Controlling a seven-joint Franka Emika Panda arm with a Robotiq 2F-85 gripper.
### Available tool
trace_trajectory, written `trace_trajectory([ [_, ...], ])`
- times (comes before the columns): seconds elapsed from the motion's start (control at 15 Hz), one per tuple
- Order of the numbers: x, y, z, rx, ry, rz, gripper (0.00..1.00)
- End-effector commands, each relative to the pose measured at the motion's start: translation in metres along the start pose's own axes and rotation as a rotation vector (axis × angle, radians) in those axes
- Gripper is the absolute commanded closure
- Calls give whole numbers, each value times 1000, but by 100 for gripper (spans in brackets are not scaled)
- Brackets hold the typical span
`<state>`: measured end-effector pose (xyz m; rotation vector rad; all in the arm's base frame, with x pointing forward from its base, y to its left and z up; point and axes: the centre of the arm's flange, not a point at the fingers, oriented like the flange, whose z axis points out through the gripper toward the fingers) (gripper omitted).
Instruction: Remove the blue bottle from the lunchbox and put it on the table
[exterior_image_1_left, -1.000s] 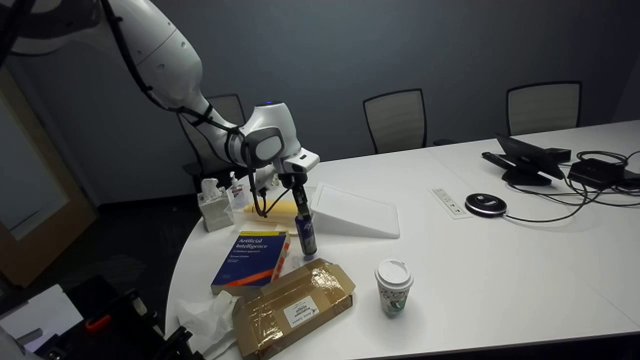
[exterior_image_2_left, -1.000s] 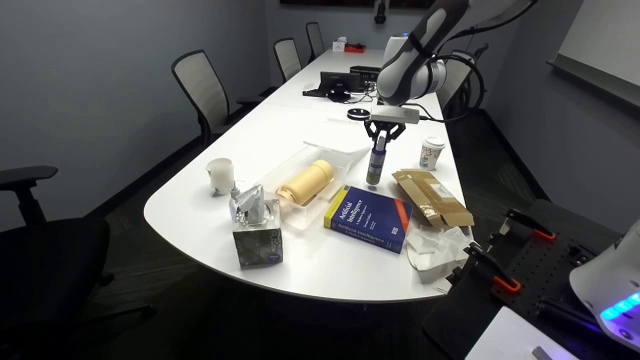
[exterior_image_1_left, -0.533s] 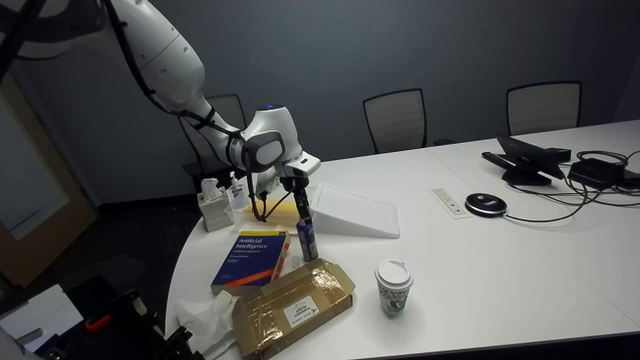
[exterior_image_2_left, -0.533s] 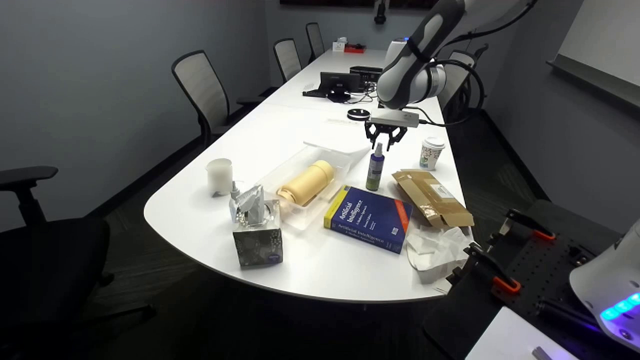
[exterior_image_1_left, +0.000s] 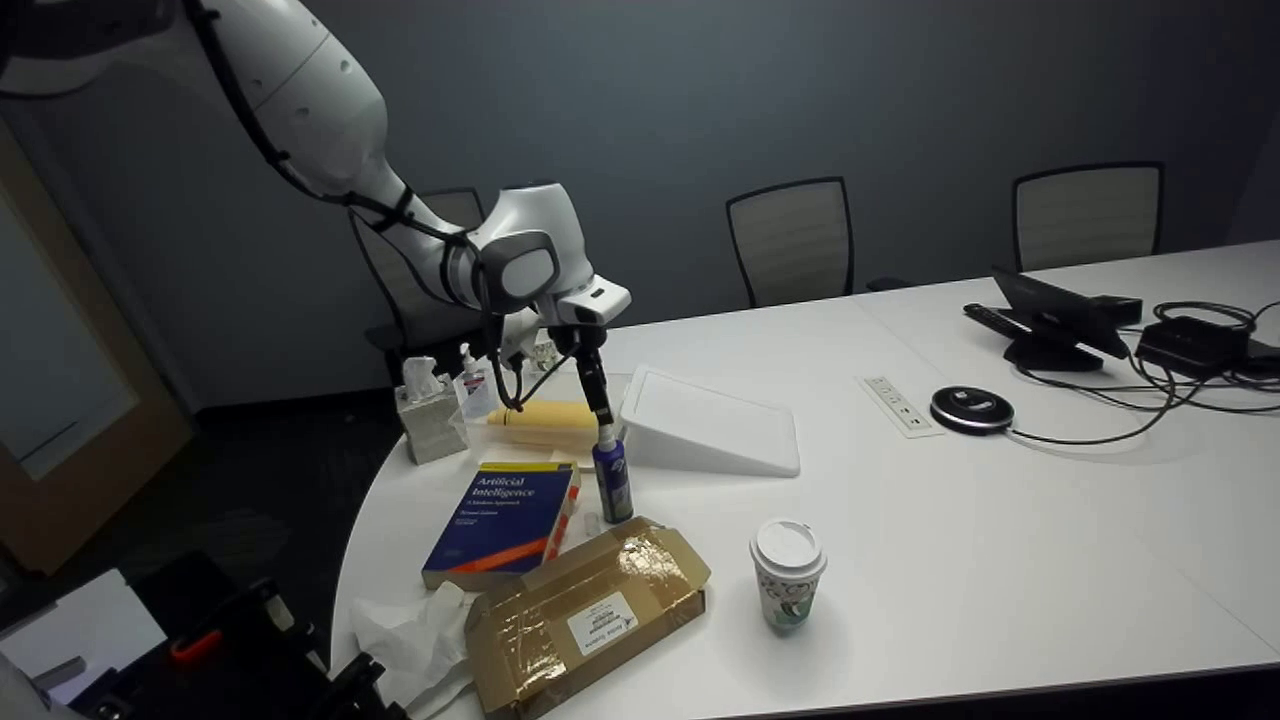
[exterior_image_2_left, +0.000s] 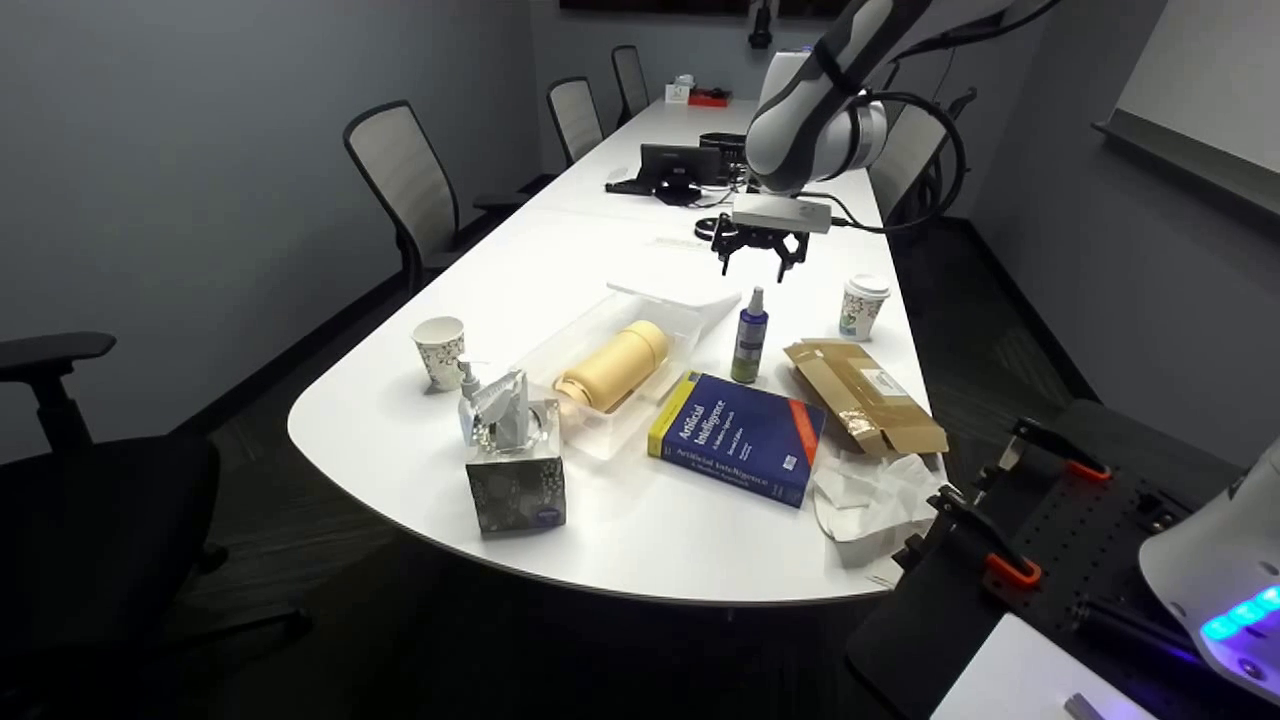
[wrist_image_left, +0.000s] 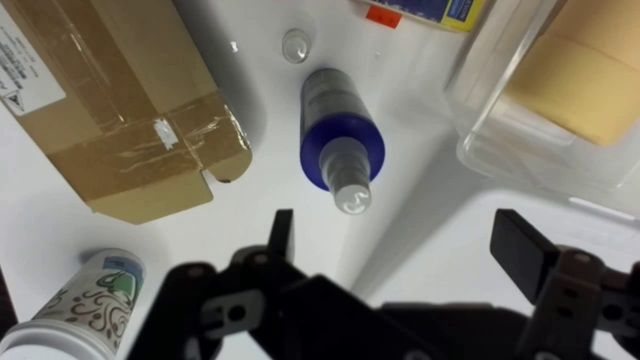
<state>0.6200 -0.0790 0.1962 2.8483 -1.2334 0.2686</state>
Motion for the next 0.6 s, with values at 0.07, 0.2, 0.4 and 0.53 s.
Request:
trace_trajectory([
  [0.07, -20, -15, -64, 4, -52, 1, 0],
  [0.2, -23, -20, -77, 8, -65, -9, 0],
  [0.4, -27, -25, -91, 15, -71, -19, 0],
  [0.53, -28, -26, -95, 16, -70, -21, 0],
])
